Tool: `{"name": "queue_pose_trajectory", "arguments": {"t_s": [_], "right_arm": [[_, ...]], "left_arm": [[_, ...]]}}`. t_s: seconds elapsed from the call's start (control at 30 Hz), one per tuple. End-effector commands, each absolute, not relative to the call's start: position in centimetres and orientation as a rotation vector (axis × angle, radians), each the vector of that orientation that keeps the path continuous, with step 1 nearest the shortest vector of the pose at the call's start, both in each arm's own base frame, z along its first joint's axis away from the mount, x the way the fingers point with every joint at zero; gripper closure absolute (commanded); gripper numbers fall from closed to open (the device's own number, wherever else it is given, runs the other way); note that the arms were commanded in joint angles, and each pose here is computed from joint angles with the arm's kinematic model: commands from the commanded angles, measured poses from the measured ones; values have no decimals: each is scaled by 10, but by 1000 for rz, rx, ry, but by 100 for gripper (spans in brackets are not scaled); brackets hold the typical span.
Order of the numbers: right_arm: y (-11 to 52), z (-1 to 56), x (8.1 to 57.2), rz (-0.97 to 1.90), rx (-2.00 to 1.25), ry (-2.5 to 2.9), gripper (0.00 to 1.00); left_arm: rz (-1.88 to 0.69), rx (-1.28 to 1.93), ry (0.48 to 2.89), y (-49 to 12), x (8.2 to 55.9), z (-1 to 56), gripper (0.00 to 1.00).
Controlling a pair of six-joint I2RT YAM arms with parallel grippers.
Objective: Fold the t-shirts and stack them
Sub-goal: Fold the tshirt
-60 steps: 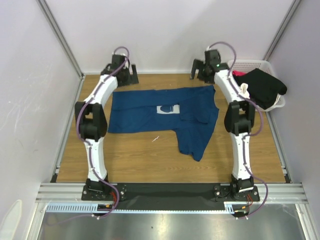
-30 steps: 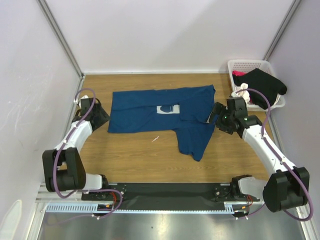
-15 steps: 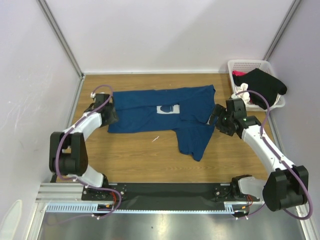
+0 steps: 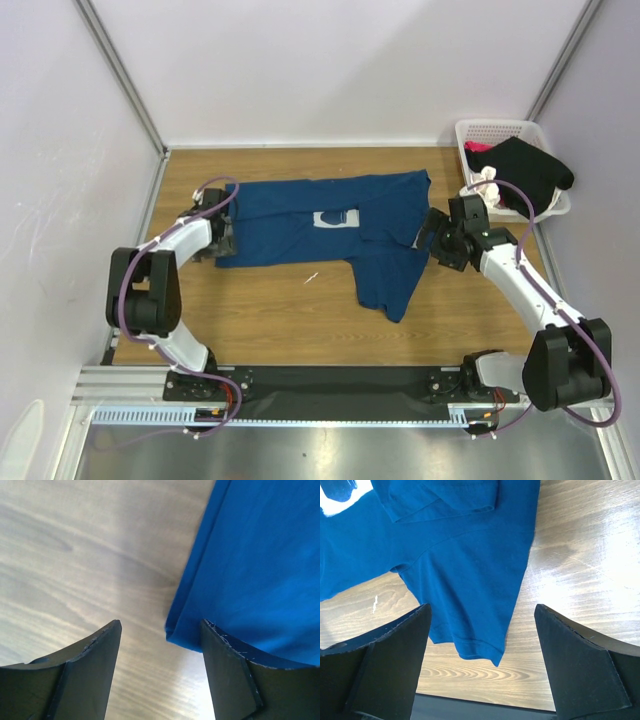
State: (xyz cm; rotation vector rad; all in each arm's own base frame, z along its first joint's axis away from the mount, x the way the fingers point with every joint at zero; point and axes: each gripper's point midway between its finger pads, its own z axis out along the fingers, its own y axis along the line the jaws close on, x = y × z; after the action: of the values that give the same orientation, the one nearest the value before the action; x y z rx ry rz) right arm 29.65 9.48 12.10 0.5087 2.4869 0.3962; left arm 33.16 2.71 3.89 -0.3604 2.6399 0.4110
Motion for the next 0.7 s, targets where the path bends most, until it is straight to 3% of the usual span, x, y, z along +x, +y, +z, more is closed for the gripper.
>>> {"name": "queue_pose_trajectory", "arguments": {"t_s": [0.0, 0.27, 0.43, 0.67], "right_arm": [[96, 134, 309, 403, 499, 2454, 10], [95, 132, 312, 382, 481, 2478, 9], [96, 131, 314, 382, 476, 2480, 9], [98, 129, 317, 387, 490, 2487, 9]], "left_arm": [[477, -352, 2647, 37, 313, 45, 29], [475, -504, 2633, 53, 293, 48, 28], [187, -554, 2458, 25, 324, 94, 26], [-78, -761, 2372, -5, 334, 92, 29]]}}
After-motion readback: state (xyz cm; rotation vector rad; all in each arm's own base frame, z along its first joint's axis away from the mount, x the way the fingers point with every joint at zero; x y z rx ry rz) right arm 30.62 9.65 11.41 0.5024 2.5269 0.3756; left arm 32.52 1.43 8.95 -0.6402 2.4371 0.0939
